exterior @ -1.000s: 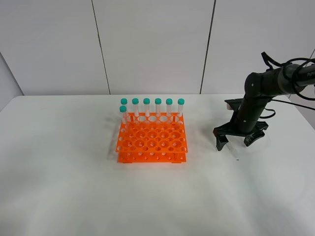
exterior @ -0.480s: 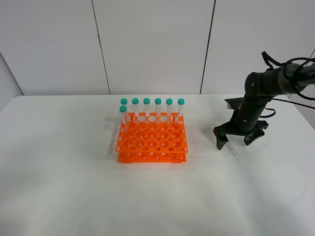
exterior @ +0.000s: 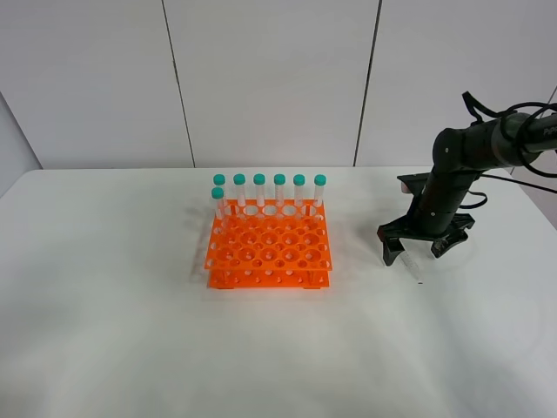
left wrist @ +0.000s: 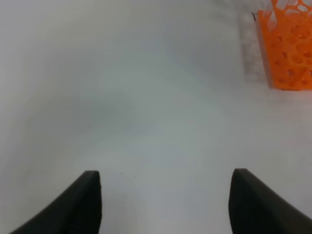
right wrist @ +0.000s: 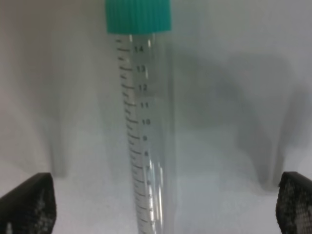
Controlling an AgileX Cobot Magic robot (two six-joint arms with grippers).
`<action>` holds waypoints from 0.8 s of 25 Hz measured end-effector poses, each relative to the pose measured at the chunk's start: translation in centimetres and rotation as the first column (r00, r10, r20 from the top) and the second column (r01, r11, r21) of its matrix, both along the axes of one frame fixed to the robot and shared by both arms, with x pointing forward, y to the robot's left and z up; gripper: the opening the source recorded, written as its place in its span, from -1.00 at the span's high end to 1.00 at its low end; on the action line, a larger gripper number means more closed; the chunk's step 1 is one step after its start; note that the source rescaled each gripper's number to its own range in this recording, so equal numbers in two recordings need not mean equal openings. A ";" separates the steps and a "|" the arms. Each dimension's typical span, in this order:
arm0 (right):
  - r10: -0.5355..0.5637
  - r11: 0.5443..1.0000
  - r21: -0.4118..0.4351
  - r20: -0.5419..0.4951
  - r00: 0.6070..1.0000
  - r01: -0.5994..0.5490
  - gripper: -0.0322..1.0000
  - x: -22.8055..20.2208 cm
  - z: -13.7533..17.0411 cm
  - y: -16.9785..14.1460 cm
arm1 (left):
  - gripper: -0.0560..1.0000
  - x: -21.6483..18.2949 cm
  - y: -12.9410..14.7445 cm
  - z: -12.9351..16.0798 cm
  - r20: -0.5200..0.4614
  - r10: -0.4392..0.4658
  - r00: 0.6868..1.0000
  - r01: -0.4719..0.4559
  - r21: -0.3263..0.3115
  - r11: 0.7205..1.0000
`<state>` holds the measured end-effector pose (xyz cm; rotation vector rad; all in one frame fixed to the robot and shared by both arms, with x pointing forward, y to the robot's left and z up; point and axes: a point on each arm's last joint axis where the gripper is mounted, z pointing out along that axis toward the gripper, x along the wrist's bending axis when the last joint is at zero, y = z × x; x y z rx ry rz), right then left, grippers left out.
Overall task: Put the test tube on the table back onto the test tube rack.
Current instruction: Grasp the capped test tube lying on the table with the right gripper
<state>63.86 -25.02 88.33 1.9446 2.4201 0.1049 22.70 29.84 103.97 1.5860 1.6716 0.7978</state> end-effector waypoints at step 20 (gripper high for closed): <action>0.001 0.999 -0.036 0.011 1.000 0.000 -0.96 0.1 0.0 -0.2 | -0.72 0.0 0.0 0.0 0.000 0.000 1.000 0.000 0.000 1.000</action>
